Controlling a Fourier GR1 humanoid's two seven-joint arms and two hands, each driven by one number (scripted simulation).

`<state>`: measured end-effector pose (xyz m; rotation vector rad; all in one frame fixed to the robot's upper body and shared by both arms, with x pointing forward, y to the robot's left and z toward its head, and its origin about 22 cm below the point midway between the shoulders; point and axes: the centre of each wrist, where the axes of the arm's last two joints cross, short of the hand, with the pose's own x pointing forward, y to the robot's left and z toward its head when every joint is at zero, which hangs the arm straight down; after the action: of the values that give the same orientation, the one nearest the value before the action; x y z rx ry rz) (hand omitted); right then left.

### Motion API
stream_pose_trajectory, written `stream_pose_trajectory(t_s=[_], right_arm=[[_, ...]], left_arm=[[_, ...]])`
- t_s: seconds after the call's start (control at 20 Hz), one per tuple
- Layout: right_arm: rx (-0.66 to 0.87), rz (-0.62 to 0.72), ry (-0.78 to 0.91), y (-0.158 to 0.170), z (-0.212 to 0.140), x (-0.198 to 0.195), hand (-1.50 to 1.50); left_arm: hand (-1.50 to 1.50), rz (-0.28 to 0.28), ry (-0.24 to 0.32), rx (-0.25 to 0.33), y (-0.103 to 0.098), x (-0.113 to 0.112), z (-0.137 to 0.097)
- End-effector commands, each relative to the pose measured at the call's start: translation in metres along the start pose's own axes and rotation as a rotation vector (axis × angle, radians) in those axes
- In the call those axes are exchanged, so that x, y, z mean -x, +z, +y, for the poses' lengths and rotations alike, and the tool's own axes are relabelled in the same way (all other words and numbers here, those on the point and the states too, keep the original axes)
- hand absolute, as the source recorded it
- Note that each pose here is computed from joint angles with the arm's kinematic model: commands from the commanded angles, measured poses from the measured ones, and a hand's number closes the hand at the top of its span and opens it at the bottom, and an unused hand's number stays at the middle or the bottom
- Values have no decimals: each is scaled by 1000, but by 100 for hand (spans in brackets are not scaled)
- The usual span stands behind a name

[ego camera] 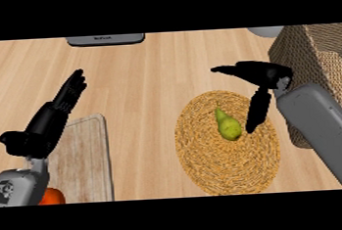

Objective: Pick the pear from the placemat and place it in the basket

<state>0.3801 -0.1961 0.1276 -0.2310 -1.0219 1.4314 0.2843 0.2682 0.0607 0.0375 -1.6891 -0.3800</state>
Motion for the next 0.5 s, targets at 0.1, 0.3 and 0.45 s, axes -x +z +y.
stream_pose_trajectory(t_s=[0.1,0.3,0.45], right_arm=[[27,-10,0,-20,20,3,-150],[24,-64,-18,-12,17,8,-150],[2,-85,-51,-18,20,19,-150]], left_arm=[[0,-3,-1,4,12,3,4],[0,-9,-1,2,17,4,1],[0,0,-7,-2,-6,1,-5]])
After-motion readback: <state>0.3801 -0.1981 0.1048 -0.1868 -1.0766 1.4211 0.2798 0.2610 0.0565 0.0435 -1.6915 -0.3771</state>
